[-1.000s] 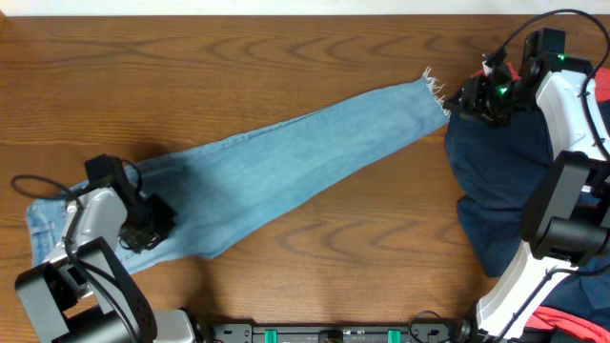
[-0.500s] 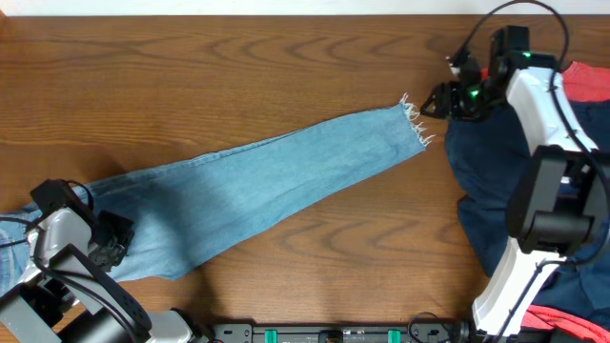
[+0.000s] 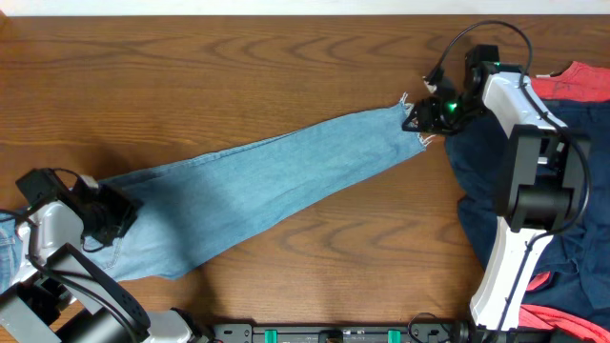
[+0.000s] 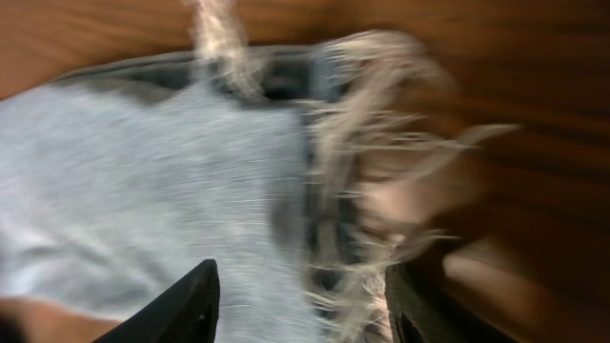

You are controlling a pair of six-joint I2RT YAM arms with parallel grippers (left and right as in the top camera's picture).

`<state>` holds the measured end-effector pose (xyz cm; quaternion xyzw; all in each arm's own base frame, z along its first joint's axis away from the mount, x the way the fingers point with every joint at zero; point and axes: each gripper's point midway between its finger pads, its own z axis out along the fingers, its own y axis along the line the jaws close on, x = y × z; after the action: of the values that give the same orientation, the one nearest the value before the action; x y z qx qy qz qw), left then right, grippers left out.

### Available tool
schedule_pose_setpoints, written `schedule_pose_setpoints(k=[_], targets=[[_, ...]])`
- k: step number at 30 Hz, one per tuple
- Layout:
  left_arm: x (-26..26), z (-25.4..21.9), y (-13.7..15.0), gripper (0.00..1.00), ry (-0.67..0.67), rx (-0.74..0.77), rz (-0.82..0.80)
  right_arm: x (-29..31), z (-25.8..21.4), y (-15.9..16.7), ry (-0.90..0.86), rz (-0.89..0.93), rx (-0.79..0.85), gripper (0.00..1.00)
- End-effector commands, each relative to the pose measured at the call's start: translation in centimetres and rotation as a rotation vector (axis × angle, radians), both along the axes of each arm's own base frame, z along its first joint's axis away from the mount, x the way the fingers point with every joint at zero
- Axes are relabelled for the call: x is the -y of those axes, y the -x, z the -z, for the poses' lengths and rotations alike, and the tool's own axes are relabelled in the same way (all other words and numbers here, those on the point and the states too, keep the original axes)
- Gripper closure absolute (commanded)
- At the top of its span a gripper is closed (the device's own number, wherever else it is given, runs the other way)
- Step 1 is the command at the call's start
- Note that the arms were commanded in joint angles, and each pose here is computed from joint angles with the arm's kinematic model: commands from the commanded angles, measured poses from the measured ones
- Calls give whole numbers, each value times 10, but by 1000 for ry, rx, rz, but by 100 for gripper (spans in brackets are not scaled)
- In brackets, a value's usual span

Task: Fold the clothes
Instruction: 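Lift the hems with the right gripper and fold them toward the waistband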

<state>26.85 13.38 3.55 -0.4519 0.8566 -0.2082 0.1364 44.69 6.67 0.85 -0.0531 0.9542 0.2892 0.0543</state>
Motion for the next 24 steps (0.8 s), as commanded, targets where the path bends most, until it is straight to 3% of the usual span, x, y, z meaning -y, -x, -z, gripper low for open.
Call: schedule_pose_setpoints(k=[1, 5, 11, 17, 24], targets=[[19, -22, -20, 69, 109, 151, 82, -24, 38, 26, -66, -75, -112, 47], [22, -21, -17, 69, 118, 141, 92, -42, 42, 43, -110, -161, -144, 65], [27, -22, -12, 69, 111, 138, 137, -34, 30, 34, -102, -129, -116, 99], [24, -51, -15, 69, 106, 144, 138, 0, -20, 7, -92, -2, -12, 99], [37, -119, -22, 69, 43, 196, 241, 91, -115, -28, 67, 330, 182, 99]])
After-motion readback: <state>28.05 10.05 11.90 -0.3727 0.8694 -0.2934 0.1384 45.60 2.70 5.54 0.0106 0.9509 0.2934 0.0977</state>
